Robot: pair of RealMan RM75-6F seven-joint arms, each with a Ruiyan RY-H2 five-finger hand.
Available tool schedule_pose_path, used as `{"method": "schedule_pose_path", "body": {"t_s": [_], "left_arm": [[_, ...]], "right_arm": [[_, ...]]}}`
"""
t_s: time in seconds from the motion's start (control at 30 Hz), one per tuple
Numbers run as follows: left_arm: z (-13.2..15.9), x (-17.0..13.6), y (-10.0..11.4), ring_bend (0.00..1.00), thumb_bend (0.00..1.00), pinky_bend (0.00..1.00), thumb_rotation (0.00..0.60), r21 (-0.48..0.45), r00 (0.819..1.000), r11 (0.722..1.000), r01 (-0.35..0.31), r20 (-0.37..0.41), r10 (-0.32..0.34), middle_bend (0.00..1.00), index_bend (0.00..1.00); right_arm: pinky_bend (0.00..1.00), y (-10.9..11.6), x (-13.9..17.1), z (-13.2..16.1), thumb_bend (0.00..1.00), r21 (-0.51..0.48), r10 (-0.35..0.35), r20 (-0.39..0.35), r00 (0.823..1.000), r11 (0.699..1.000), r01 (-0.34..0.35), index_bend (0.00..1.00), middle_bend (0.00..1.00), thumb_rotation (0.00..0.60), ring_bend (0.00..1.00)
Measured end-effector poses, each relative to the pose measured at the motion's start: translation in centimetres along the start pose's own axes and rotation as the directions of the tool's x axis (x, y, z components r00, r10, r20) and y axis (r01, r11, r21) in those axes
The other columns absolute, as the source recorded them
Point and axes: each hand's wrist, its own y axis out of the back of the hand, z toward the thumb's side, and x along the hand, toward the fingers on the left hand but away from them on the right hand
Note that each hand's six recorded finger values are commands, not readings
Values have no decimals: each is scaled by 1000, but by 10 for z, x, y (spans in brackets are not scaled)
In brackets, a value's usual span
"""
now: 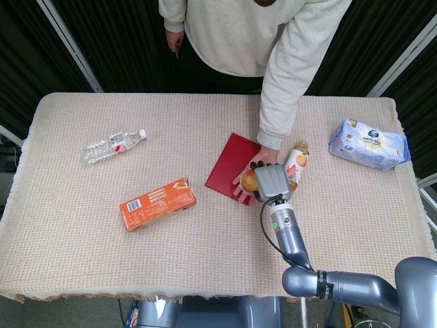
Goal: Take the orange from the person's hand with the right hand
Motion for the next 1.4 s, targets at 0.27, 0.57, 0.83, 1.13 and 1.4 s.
{"method": "schedule_pose_path", "body": {"t_s": [0.27, 0.57, 0.83, 1.13, 1.4], "left_arm": [[2, 0, -2, 0, 151, 0, 600, 7, 1000, 1000, 5, 5, -5, 0, 12], [3, -2, -2, 0, 151, 0, 600, 16, 1000, 1000, 1, 3, -1, 0, 12], [7, -4, -1, 0, 152, 0, 600, 26, 1000, 1000, -6, 14, 6, 0, 12], [10, -5, -3, 0, 152, 0, 600, 39, 1000, 999, -8, 17, 8, 0, 12], [11, -6, -3, 0, 152, 0, 600, 41, 1000, 999, -9, 20, 8, 0, 12]], "right_arm": [[574, 15, 9, 6, 329, -55, -106, -44, 993, 993, 104, 706, 640, 600, 558], [574, 35, 34, -30, 329, -58, -132, -17, 991, 990, 131, 706, 640, 600, 558], [574, 23, 83, -90, 329, -70, -75, 42, 996, 995, 78, 699, 638, 600, 556], [538, -24, 125, -131, 313, -136, 45, 83, 996, 990, -34, 585, 497, 600, 436], [240, -62, 141, -125, 185, -71, 136, 27, 990, 988, -134, 217, 56, 600, 5]]}}
